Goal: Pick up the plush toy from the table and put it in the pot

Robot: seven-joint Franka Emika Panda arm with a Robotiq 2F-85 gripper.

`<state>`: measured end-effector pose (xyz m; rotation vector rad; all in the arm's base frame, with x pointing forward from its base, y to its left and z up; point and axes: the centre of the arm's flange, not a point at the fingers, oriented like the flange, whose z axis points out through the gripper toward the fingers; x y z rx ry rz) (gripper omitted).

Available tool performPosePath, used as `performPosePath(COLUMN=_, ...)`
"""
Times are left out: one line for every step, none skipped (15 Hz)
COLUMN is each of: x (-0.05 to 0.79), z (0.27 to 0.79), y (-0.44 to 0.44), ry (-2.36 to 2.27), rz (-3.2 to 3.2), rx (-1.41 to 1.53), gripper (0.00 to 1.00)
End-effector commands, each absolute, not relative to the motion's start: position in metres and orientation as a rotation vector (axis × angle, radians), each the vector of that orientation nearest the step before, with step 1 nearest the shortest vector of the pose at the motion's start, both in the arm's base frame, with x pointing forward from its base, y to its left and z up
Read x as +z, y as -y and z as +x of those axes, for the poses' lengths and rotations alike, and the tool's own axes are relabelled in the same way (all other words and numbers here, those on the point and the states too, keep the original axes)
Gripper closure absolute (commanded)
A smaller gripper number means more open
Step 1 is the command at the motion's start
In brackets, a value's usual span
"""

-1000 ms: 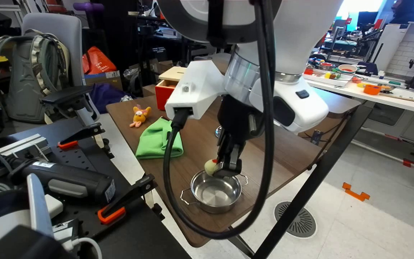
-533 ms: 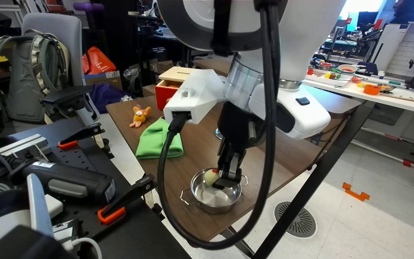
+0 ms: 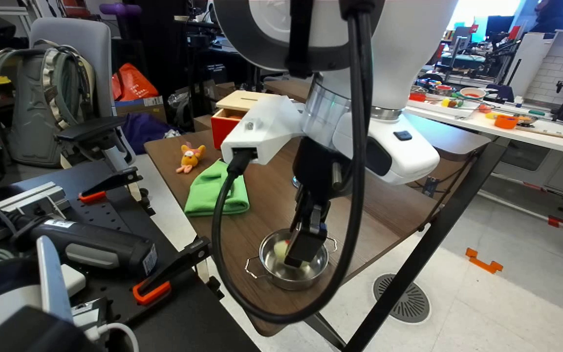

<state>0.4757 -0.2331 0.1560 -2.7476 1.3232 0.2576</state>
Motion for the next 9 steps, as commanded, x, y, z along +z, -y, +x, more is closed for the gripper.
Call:
performPosePath(x=0.155, z=0.483, y=0.232, ry=-1.341, rz=-2.762, rx=0.248, gripper=0.09)
performPosePath(x=0.155, z=0.483, y=0.232, ry=-1.342, rz=-2.761, rx=0.249, gripper=0.02)
performPosePath(x=0.156, z=0.483, y=0.232, ry=-1.343, rz=-2.762, rx=0.249, gripper=0.0)
performPosePath(x=0.157, z=0.483, y=0.231, ry=-1.344, rz=-2.761, rx=0.247, gripper=0.0)
performPosePath(x=0.158, z=0.483, y=0.231, ry=-1.342, rz=-2.761, rx=0.248, gripper=0.0)
performPosePath(x=0.162, z=0.481, y=0.23, ry=-1.336, rz=-2.763, rx=0.246, gripper=0.0)
performPosePath(x=0.17, z=0.476, y=0.228, ry=-1.324, rz=-2.764, rx=0.241, gripper=0.0)
performPosePath(x=0.182, z=0.468, y=0.225, ry=-1.301, rz=-2.765, rx=0.217, gripper=0.0)
performPosePath(x=0.191, z=0.463, y=0.223, ry=-1.285, rz=-2.764, rx=0.187, gripper=0.0)
